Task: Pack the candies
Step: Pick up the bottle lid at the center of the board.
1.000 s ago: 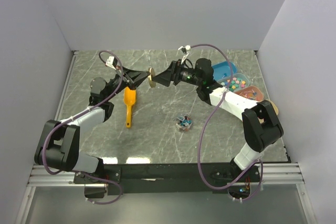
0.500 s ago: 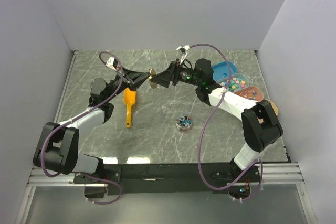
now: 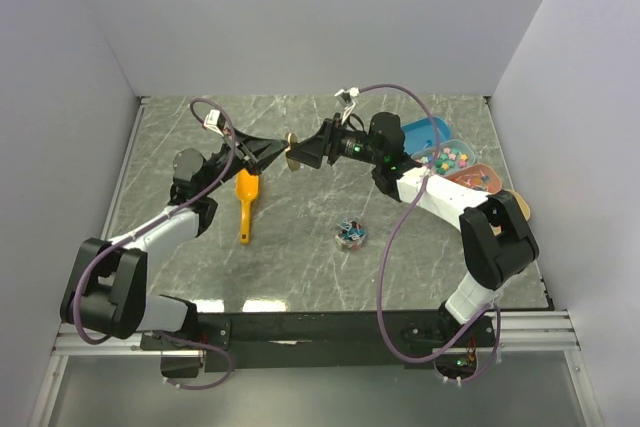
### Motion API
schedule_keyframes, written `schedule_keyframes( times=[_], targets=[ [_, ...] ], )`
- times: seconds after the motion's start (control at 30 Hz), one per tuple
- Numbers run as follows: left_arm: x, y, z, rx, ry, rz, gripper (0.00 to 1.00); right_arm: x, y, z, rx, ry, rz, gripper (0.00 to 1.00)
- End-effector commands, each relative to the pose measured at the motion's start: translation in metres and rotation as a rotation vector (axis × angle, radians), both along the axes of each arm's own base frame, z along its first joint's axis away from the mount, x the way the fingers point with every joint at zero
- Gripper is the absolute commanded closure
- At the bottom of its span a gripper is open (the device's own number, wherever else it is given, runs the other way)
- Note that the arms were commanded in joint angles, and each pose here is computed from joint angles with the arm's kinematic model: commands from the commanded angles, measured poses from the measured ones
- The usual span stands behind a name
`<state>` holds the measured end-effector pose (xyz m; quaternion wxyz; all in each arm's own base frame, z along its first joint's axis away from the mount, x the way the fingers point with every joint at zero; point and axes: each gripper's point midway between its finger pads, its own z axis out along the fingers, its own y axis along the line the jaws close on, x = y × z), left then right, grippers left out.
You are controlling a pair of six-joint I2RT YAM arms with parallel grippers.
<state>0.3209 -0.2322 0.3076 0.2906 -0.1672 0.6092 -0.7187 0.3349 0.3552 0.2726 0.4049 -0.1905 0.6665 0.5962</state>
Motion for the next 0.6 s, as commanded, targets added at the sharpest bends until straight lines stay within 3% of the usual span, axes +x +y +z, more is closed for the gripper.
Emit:
schedule_keyframes(
  times=[0.0, 0.33, 0.43, 0.57],
  targets=[
    [-0.01, 0.0, 0.022, 0.003, -0.099, 0.004, 0.99, 0.004, 0.004, 0.016, 0.006, -0.069, -0.01, 0.0],
    [-0.012, 0.001, 0.02, 0.035, -0.105, 0.022, 0.99, 0.0, 0.004, 0.014, -0.003, -0.069, 0.002, 0.04],
    [-0.011, 0.001, 0.02, 0.034, -0.106, 0.023, 0.99, -0.003, 0.005, 0.014, -0.004, -0.07, 0.02, 0.09],
    [-0.013, -0.001, 0.021, 0.038, -0.116, 0.019, 0.99, -0.007, 0.004, 0.014, 0.002, -0.07, 0.031, 0.23]
  ],
)
